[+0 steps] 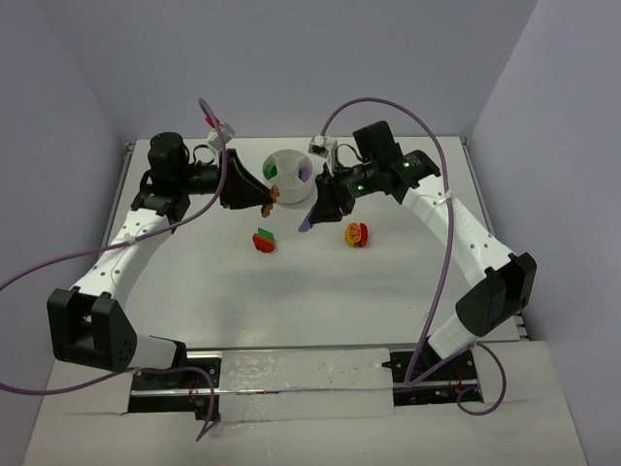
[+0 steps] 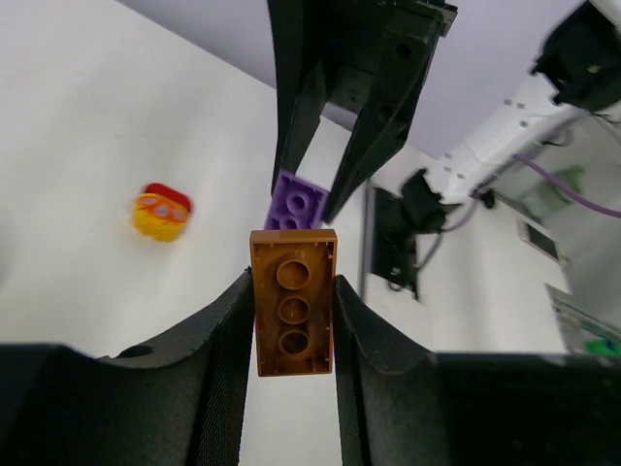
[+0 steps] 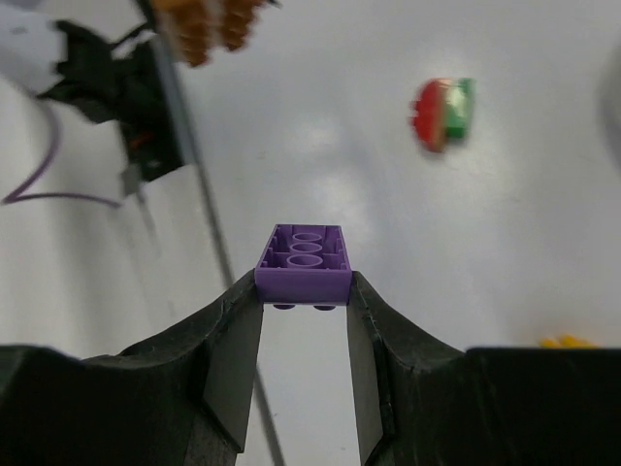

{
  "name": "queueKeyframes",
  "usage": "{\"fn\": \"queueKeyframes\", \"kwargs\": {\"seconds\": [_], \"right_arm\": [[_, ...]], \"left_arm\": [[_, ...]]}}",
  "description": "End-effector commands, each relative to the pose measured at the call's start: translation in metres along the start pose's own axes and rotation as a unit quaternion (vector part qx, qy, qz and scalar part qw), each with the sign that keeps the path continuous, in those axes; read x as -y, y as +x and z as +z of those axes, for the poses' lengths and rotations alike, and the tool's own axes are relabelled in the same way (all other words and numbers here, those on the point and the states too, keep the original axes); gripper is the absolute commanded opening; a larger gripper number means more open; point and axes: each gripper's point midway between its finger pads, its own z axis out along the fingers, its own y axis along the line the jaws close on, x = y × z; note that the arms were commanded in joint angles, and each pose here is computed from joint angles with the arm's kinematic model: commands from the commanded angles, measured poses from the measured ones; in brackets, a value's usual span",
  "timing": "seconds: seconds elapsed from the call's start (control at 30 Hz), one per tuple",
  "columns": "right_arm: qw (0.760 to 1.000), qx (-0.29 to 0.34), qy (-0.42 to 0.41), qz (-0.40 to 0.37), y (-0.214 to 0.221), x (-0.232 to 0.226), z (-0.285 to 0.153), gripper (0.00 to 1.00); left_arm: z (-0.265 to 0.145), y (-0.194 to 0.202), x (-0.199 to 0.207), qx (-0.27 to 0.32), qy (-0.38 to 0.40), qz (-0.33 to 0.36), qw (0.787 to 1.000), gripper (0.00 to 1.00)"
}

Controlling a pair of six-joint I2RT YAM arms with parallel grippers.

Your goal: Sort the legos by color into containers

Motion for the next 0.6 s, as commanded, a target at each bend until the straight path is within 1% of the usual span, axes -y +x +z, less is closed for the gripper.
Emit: {"fn": "queueKeyframes", "kwargs": {"seconds": [0.0,0.03,0.1,0.13,0.2,0.3,0.4,0.5,0.57], "right_arm": [[0.981,0.058,0.183,-0.030,-0.053,0.068,-0.017,0.00],[0.976,0.067,0.201,-0.045,-0.063,0.074,-0.021,0.00],[0.969,0.054,0.235,-0.056,-0.067,0.097,-0.018,0.00],[0.965,0.059,0.246,-0.069,-0.075,0.100,-0.023,0.00],[0.959,0.034,0.270,-0.075,-0.070,0.127,-0.011,0.00],[0.951,0.026,0.293,-0.091,-0.076,0.149,-0.004,0.00],[0.947,0.019,0.309,-0.090,-0.073,0.171,0.007,0.00],[0.942,0.025,0.326,-0.083,-0.075,0.194,0.017,0.00],[0.940,0.030,0.332,-0.078,-0.076,0.202,0.020,0.00]], "left_arm": [[-0.018,-0.019,-0.017,0.018,-0.075,0.058,0.995,0.00],[-0.020,-0.018,-0.020,0.019,-0.081,0.059,0.995,0.00],[-0.025,-0.016,-0.026,0.017,-0.093,0.067,0.993,0.00],[-0.026,-0.015,-0.027,0.015,-0.097,0.062,0.993,0.00],[-0.028,-0.012,-0.030,0.008,-0.101,0.073,0.992,0.00],[-0.029,-0.012,-0.033,0.009,-0.105,0.085,0.991,0.00],[-0.029,-0.015,-0.039,0.014,-0.110,0.092,0.989,0.00],[-0.031,-0.022,-0.049,0.028,-0.130,0.104,0.986,0.00],[-0.032,-0.025,-0.054,0.031,-0.137,0.108,0.984,0.00]]}}
